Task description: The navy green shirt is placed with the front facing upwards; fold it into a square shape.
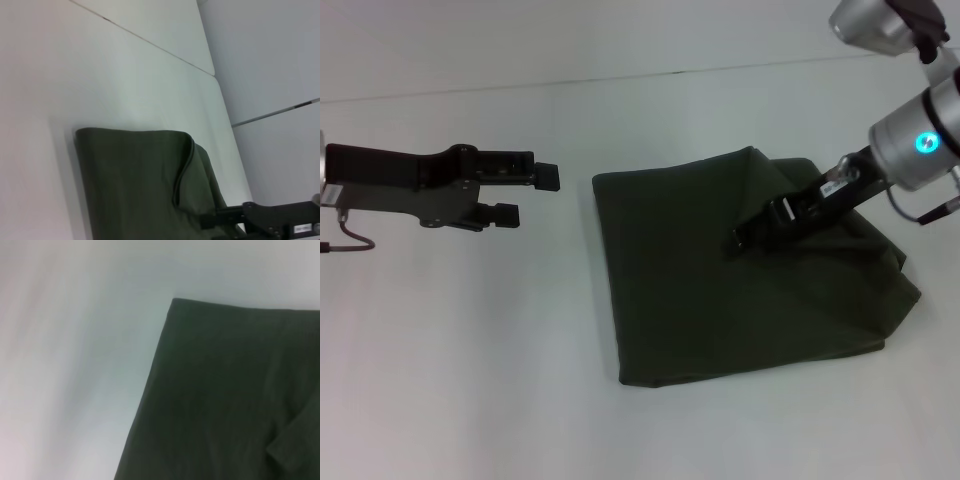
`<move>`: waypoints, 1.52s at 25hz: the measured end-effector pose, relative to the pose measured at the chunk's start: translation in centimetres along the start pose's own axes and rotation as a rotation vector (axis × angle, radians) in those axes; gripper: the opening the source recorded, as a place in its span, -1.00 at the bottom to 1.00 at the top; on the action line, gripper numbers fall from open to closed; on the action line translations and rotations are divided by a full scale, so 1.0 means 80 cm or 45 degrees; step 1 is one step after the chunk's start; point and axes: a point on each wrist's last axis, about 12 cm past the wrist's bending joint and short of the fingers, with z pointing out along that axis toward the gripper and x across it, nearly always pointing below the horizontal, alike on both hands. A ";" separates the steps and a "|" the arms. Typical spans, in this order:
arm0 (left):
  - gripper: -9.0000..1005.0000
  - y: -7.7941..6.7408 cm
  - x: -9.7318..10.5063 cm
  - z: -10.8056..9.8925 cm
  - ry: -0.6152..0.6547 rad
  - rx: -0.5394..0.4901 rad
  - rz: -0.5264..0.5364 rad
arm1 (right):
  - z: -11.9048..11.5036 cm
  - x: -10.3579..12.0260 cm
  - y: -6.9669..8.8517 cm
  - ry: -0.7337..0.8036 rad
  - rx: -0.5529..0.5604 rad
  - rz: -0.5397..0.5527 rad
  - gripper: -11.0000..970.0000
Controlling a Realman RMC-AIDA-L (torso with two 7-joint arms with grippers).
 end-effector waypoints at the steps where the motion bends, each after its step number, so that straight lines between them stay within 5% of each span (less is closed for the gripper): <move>1: 0.89 0.000 0.000 0.000 0.000 0.002 -0.001 | 0.003 0.000 0.000 -0.008 0.003 -0.002 0.52; 12: 0.89 -0.001 0.001 0.002 -0.005 0.016 -0.001 | 0.027 0.008 -0.003 0.072 0.092 -0.022 0.52; 23: 0.89 0.001 0.002 0.002 -0.021 0.031 -0.011 | 0.002 -0.003 -0.008 -0.010 0.313 -0.038 0.51; 31: 0.89 0.001 0.001 0.000 -0.033 0.036 -0.014 | -0.048 -0.008 -0.005 -0.124 0.539 -0.014 0.51; 38: 0.89 0.001 0.000 0.000 -0.034 0.035 -0.011 | -0.044 -0.016 0.010 -0.119 0.521 -0.066 0.51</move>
